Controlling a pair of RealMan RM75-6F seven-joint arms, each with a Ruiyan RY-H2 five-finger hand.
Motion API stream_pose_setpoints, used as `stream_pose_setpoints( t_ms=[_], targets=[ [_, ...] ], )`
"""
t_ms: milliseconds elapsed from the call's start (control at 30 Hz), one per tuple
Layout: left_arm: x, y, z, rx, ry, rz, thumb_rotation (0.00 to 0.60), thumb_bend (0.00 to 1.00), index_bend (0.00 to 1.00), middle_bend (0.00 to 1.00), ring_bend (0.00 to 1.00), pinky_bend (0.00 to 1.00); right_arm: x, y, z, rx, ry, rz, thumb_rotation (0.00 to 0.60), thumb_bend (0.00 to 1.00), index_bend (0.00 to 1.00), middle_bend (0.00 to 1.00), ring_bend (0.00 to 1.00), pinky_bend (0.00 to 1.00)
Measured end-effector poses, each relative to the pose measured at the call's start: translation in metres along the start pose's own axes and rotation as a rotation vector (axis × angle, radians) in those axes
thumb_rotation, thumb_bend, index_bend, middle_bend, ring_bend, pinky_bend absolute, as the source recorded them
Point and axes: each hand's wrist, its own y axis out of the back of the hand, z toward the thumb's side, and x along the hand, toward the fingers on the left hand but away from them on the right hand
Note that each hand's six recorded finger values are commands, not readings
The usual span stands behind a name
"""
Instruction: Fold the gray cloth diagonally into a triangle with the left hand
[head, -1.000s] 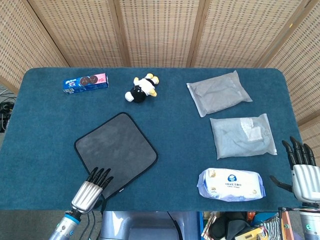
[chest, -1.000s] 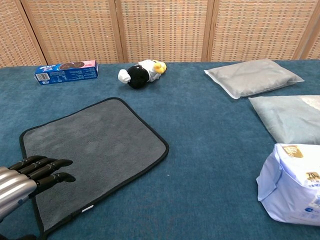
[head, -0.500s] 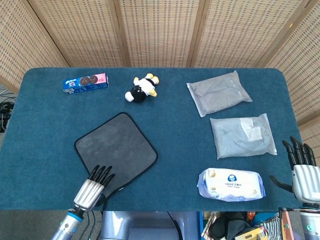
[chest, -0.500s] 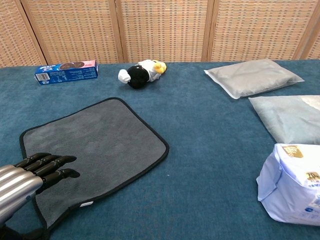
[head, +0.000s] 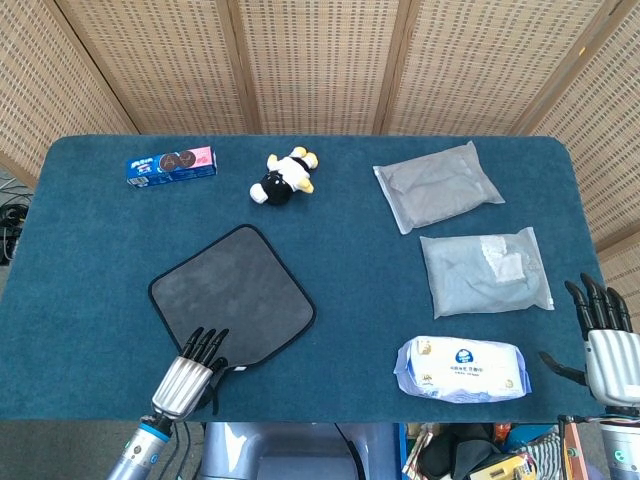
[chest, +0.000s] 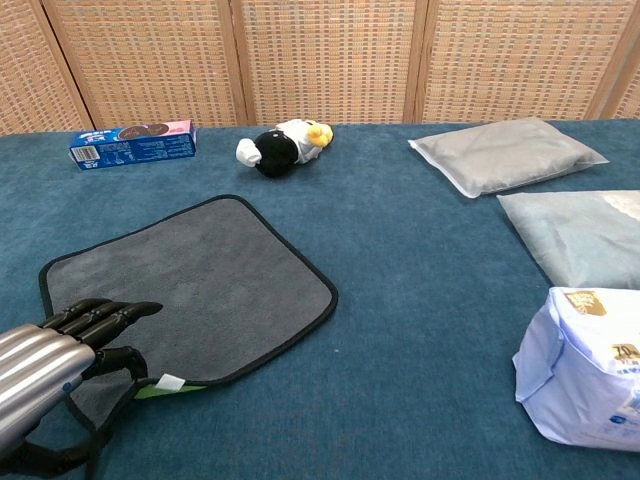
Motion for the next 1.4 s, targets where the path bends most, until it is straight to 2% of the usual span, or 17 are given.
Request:
stream_pose_setpoints(
  t_ms=[167, 300, 500, 800, 900, 1233, 1400],
  targets=[
    [0.0, 0.002, -0.004, -0.001, 0.005, 0.014, 0.6, 0.38, 0.42, 0.0, 0.0, 0.0, 0.0, -0.001, 0.0, 0.0, -0.001, 0.002, 0.6, 0.0, 0.0, 0.0, 0.0, 0.0],
    [0.001, 0.004, -0.006, -0.004, 0.012, 0.025, 0.6, 0.38, 0.58, 0.0, 0.0, 0.0, 0.0, -0.001, 0.0, -0.001, -0.004, 0.004, 0.6, 0.0, 0.0, 0.0, 0.0, 0.0],
    [0.006, 0.008, -0.008, -0.018, 0.015, 0.05, 0.6, 0.38, 0.68, 0.0, 0.0, 0.0, 0.0, -0.001, -0.002, -0.011, -0.01, 0.005, 0.6, 0.0, 0.0, 0.0, 0.0, 0.0],
    [0.017, 0.015, -0.01, -0.017, 0.02, 0.076, 0.6, 0.41, 0.68, 0.0, 0.0, 0.0, 0.0, -0.002, -0.003, -0.012, -0.012, 0.012, 0.6, 0.0, 0.0, 0.0, 0.0, 0.0],
    [0.022, 0.019, -0.012, -0.015, 0.025, 0.089, 0.6, 0.46, 0.68, 0.0, 0.0, 0.0, 0.0, -0.002, -0.003, -0.013, -0.011, 0.013, 0.6, 0.0, 0.0, 0.0, 0.0, 0.0],
    [0.05, 0.041, -0.023, -0.009, 0.044, 0.133, 0.6, 0.55, 0.68, 0.0, 0.0, 0.0, -0.001, -0.006, -0.002, -0.011, -0.008, 0.027, 0.6, 0.0, 0.0, 0.0, 0.0, 0.0],
    [0.065, 0.052, -0.026, 0.01, 0.042, 0.149, 0.6, 0.56, 0.68, 0.0, 0.0, 0.0, -0.001, -0.009, -0.002, -0.01, -0.006, 0.039, 0.6, 0.0, 0.0, 0.0, 0.0, 0.0]
  ],
)
